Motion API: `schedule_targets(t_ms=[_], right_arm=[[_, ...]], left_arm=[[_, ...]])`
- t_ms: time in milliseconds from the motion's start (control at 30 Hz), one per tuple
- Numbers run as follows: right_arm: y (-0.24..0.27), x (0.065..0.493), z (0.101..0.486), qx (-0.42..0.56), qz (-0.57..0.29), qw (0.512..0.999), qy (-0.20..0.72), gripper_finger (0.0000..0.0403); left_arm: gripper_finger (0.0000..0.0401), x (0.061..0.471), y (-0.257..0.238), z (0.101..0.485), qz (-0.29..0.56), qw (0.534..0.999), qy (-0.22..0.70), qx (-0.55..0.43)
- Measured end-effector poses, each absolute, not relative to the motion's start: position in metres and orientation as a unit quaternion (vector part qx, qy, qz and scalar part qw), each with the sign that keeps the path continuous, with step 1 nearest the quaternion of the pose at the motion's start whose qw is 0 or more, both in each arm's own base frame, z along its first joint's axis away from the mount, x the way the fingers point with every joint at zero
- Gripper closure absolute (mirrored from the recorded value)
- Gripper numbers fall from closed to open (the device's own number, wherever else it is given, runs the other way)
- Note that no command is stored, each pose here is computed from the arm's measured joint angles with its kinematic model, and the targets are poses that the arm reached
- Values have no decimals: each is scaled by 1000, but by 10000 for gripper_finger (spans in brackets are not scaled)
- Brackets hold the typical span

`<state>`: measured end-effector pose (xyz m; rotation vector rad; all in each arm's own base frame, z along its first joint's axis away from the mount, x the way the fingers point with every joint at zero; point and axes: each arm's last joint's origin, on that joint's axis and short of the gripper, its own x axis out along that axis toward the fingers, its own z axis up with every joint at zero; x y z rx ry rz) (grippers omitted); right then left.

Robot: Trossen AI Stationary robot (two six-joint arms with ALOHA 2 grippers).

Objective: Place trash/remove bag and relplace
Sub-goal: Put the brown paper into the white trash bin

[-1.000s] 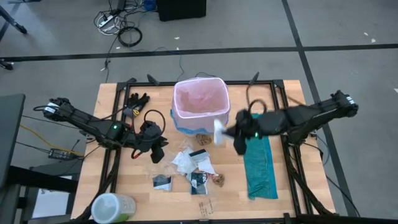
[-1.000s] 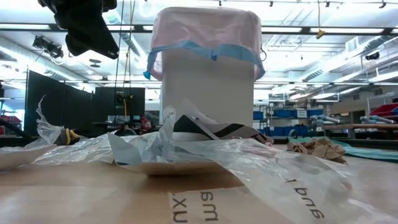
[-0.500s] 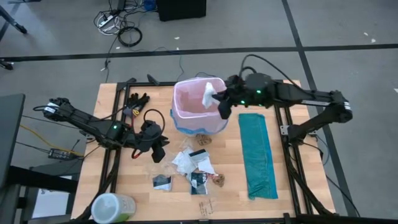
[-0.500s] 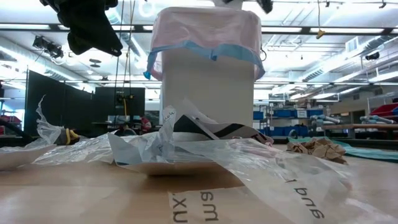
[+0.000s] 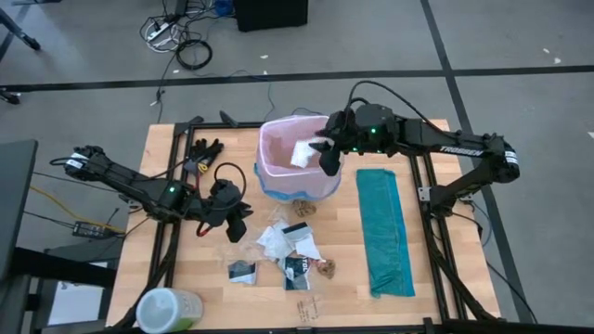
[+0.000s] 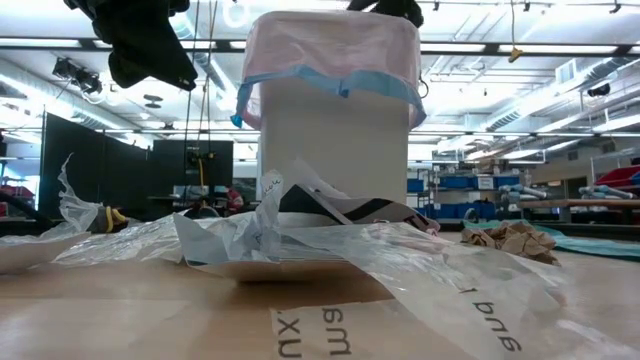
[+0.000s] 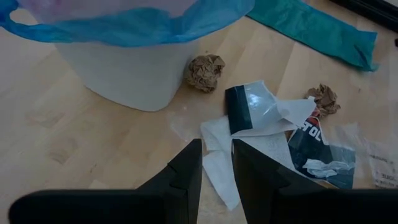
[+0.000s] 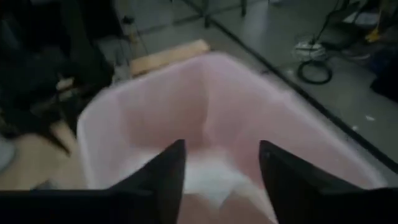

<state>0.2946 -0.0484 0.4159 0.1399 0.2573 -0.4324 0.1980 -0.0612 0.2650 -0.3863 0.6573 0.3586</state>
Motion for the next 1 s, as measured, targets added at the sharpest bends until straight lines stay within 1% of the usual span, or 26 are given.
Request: schedule_targets(t_ms=[67, 133, 233, 300, 367, 467, 567, 700, 833, 900, 1000], right_arm=[[-46, 286, 426, 81, -208, 969, 102, 181], [-36, 277, 435, 90, -170, 978, 86, 172], [-9, 262, 443, 114, -96, 985, 86, 176], [11, 251, 442, 124, -64, 984, 115, 185], [32, 243, 434, 134, -50, 977, 157, 193], [62, 239, 410, 147, -61, 962, 220, 196], [86, 242, 381, 159, -92, 952, 246, 190], [106, 249, 336, 171, -159, 936, 265, 180], [114, 253, 287, 184, -221, 915, 283, 172], [116, 255, 259, 196, -242, 904, 293, 168], [120, 263, 222, 232, -249, 901, 270, 162]], left_arm=[[305, 198, -61, 265, 174, 913, 319, -187], [305, 198, -61, 265, 174, 913, 319, -188], [305, 198, -61, 265, 177, 911, 318, -194], [305, 198, -61, 265, 177, 911, 317, -196], [305, 199, -62, 264, 178, 910, 319, -195], [305, 201, -62, 261, 181, 908, 326, -190], [305, 205, -64, 256, 186, 905, 334, -184], [305, 211, -66, 250, 192, 901, 339, -189], [305, 215, -68, 249, 189, 903, 333, -194], [305, 216, -68, 249, 188, 904, 331, -195], [305, 215, -68, 249, 188, 904, 333, -192]])
